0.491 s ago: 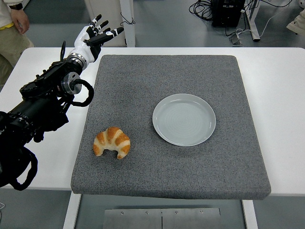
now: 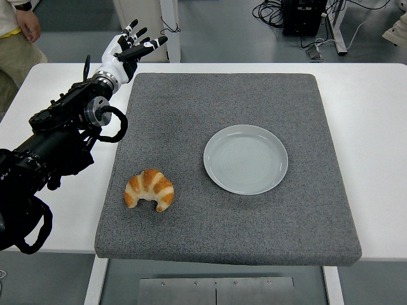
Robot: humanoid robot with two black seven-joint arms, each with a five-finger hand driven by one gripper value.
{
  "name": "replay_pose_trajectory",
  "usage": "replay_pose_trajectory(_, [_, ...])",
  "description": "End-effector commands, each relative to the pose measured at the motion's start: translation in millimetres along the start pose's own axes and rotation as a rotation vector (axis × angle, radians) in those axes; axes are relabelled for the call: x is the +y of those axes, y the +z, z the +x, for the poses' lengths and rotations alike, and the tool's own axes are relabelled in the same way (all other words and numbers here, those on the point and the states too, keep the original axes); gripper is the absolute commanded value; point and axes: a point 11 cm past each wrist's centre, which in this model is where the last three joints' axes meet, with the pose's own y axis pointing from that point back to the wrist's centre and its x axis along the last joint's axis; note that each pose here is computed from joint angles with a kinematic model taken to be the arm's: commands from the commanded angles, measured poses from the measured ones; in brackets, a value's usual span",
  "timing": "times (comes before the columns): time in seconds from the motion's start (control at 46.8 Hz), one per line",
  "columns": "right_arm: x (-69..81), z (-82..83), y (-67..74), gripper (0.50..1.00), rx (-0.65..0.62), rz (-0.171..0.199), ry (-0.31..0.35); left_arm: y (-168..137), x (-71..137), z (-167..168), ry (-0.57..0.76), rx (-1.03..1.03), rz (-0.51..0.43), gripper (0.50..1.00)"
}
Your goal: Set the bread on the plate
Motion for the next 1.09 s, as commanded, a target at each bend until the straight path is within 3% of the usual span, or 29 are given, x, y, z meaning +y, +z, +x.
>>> replay_pose_trajectory(0.0, [0.0,0.0,0.0,1.000,0.000,0.000,0.000,-0.9,0.0,-1.0,-0.002,0.000,0.002,0.978])
replay_pose_trajectory(0.192, [0.0,0.0,0.0,1.000,0.000,0.000,0.000,-0.9,-0.1,-1.4,-0.002,0.007,0.003,0.978])
replay_pose_trajectory(0.598, [0.0,0.0,0.0,1.000,0.000,0.000,0.000,6.1,3.3,-17.9,-0.158,0.007,-0.004,0.978])
replay_pose_trajectory(1.068, [0.0,0.0,0.0,1.000,0.000,0.000,0.000,33.4,47.2,-30.8,-0.300,-0.241,0.026,0.978])
